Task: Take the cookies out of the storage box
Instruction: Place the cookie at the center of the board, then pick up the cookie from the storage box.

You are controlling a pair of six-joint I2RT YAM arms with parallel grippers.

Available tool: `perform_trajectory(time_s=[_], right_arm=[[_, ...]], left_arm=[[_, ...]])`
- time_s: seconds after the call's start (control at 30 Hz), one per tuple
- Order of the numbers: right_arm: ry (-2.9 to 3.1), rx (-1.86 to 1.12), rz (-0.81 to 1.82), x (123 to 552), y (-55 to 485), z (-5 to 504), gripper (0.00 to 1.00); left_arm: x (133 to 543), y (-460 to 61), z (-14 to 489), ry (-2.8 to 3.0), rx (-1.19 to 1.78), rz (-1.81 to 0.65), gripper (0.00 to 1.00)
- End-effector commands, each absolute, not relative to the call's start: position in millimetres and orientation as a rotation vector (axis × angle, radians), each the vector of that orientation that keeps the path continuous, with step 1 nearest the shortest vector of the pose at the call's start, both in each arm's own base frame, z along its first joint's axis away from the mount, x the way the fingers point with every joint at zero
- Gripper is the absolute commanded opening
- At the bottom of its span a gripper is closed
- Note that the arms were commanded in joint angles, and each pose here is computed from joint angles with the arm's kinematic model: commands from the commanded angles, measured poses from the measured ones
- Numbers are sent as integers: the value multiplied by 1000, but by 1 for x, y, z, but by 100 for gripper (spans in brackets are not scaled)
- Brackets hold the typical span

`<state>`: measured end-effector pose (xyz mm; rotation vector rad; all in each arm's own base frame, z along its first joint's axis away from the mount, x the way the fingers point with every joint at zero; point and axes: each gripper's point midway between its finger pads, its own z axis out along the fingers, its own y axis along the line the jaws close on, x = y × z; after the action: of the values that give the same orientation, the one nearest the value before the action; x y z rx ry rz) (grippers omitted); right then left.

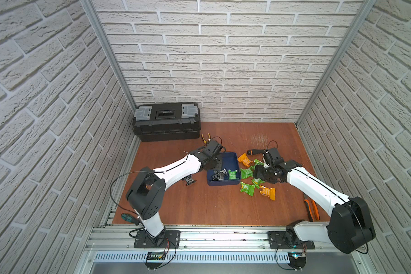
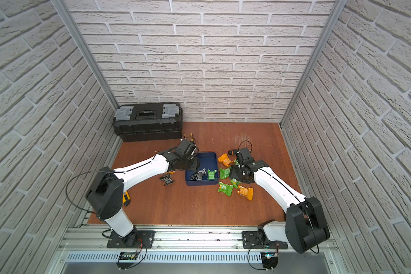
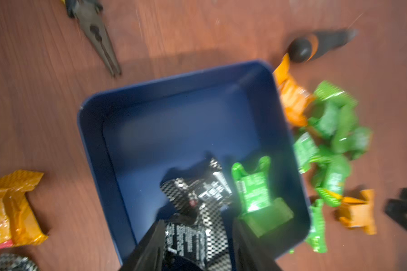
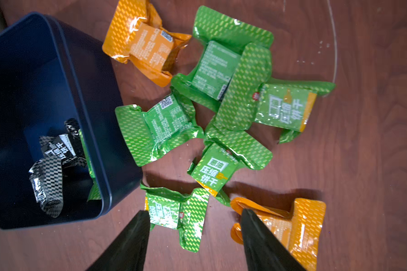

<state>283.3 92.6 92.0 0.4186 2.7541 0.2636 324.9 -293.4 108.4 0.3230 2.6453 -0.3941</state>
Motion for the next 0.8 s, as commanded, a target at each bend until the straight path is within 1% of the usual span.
perform_trajectory(time_s=[0.0,0.1,0.5,0.77], right_arm=[[2745,389,285,287,99,93,67],[2742,397,288,286,98,91,67],[2742,406,301,286,100,87,67],[2743,416,323,288,103,84,67]], left_arm=[[308,-291,104,2719,465,-224,55],[301,-296,93,2755,518,-192,58],[302,-300,66,2832,459,-273,68],[297,-304,51,2878,472,-306,71]])
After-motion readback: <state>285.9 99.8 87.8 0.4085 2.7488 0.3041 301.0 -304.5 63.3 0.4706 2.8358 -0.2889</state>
